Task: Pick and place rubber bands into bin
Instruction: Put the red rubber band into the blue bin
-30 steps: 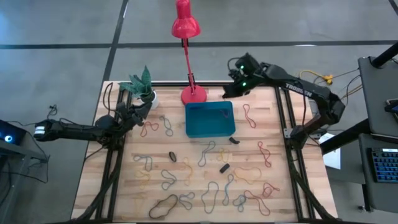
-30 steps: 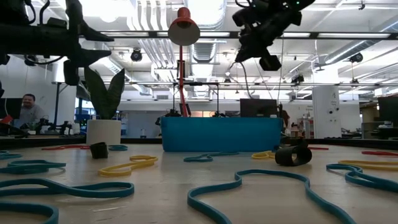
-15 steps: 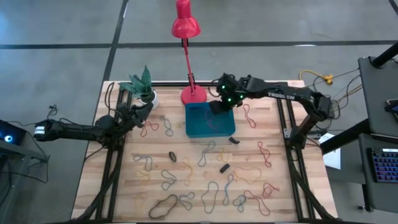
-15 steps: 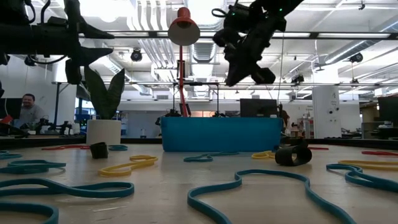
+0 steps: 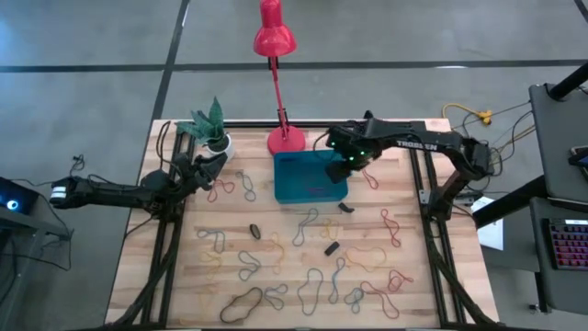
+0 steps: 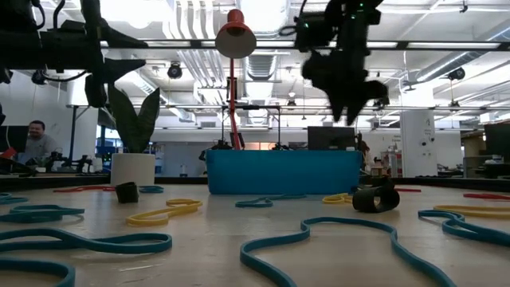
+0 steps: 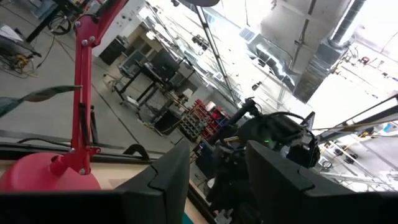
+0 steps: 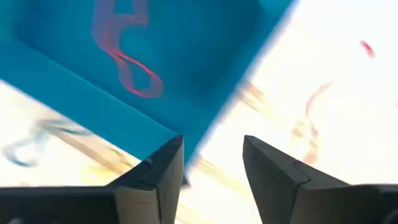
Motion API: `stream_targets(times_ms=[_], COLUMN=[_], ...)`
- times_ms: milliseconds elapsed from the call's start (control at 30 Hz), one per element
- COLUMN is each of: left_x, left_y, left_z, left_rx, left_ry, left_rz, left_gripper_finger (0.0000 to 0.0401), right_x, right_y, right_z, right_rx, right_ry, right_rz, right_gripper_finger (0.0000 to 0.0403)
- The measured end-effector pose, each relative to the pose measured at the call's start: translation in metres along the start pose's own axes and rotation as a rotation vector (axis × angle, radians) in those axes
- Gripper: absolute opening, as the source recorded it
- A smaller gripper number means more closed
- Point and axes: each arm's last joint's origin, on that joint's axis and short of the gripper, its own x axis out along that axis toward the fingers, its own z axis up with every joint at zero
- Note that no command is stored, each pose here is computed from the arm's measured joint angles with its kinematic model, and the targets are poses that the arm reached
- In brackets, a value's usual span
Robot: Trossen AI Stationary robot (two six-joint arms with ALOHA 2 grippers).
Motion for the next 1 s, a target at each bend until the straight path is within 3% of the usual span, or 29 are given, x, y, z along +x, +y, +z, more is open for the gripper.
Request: stream_targets(times_ms=[267,433,700,1000], left_x=[0.000,0.000,0.000,0.000], left_y=[0.000,0.000,0.000,-0.001], left_z=[0.000,0.000,0.000,0.001], left_rx=[0.000,0.000,0.000,-0.004], left_ry=[0.003,0.006,0.002,-0.005], left_rz=[-0.005,-0.009,-0.007,-0.008], left_gripper_finger=[0.0141,0.0141,0.0141,0.0141], right_x=[0.036,0.074,0.104,0.112], right_y=[-0.061,-0.089,-0.094,-0.097], right_z=[0.006,0.000,-0.004,-0.002], right_rx=[0.101,0.164,0.190,0.184], right_ry=[0.180,0.230,0.116,0.006], right_rz=[-0.084,-0.028,0.028,-0.043], right_gripper_finger=[0.0157,0.0155,0.0155,0.0155])
